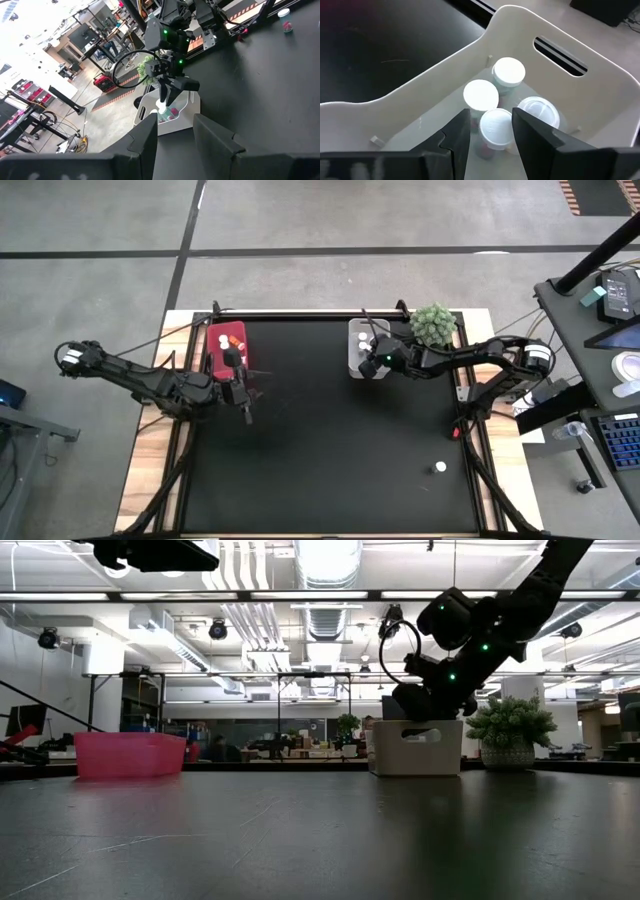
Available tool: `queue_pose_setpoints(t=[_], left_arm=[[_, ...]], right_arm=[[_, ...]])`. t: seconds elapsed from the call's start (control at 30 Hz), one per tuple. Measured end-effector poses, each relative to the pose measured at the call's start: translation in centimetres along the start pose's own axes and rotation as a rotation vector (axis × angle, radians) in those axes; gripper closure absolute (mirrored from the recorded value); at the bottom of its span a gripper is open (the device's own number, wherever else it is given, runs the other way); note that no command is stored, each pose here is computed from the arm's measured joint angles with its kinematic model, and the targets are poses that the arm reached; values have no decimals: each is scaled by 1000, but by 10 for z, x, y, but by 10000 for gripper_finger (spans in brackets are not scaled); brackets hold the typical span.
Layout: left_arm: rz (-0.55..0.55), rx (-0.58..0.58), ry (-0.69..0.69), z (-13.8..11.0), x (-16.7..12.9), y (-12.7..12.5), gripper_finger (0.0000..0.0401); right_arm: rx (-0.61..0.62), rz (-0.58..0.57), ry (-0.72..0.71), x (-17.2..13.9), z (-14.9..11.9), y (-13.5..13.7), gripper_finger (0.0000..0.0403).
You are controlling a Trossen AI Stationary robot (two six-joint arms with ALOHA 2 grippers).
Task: Pick and place medicine bottles into bin by pill shape (circle, oval)
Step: Put the blue capsule bottle into the white bin
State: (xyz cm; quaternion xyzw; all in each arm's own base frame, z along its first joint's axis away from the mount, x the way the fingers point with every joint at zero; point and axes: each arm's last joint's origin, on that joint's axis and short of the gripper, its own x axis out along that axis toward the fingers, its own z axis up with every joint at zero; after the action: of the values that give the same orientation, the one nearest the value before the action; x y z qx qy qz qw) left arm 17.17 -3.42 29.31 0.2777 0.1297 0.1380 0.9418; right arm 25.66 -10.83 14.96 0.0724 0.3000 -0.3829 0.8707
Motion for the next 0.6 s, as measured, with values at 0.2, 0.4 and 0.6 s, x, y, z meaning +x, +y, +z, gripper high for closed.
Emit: queue_pose_setpoints(t=[0.2, 0.4, 0.6], left_arm=[[0, 0, 0, 0, 0, 0, 290], [0, 0, 0, 0, 0, 0, 290], [0, 0, 0, 0, 0, 0, 290]], right_arm=[[-4, 1, 1, 0, 0, 0, 284], [-14, 16, 3, 0, 0, 1, 270], [-13, 18, 3, 0, 0, 1, 239]])
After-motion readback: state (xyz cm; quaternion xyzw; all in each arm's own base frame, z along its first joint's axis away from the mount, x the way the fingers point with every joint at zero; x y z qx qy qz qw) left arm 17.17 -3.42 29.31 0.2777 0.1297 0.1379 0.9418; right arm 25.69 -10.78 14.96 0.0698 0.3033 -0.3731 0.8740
